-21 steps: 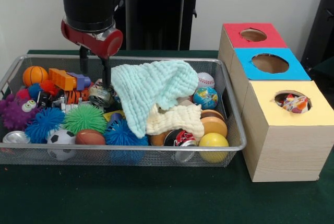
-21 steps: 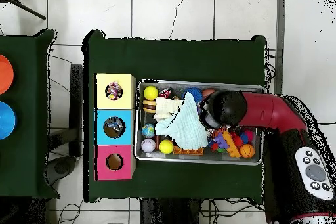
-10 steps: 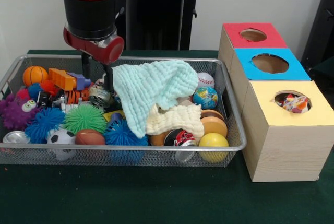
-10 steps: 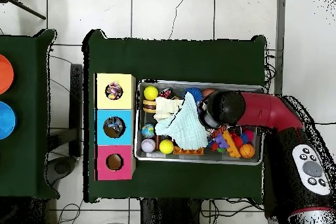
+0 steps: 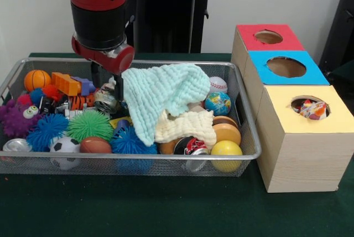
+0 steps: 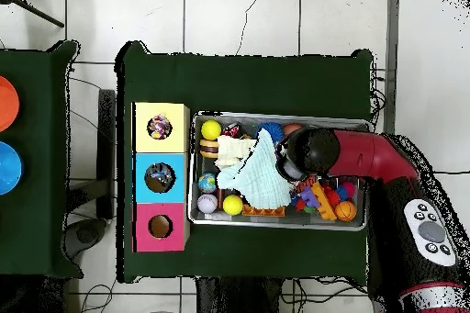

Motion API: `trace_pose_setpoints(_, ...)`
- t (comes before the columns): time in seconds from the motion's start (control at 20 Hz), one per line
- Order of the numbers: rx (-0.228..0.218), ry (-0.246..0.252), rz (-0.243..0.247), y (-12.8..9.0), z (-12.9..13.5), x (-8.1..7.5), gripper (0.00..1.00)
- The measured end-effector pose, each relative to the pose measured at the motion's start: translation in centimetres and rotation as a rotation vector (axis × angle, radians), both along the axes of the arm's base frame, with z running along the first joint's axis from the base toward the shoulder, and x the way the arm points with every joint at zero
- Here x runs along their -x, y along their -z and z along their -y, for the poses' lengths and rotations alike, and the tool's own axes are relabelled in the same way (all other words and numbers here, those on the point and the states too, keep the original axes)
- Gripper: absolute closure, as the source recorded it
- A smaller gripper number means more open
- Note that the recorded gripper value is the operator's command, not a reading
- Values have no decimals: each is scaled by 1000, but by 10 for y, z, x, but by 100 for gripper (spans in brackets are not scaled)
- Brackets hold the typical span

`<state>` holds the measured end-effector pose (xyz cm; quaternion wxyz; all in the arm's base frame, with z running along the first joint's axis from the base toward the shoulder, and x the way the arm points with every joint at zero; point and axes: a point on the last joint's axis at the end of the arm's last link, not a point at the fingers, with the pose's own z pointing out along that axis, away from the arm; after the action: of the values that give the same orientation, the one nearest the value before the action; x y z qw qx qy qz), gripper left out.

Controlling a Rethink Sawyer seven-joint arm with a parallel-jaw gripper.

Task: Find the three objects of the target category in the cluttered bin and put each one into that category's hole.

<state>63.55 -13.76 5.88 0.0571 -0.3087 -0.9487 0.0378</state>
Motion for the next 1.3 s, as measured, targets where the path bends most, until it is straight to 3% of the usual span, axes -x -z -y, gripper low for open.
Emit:
trace_pose_setpoints(0.35,-5,-2,-11,7,-1,3,0)
trace_pose_setpoints(0.85,22,-47,-34,35,5,10,0)
trace_pose_setpoints(1.3,9,-43,-52,54,5,13,0)
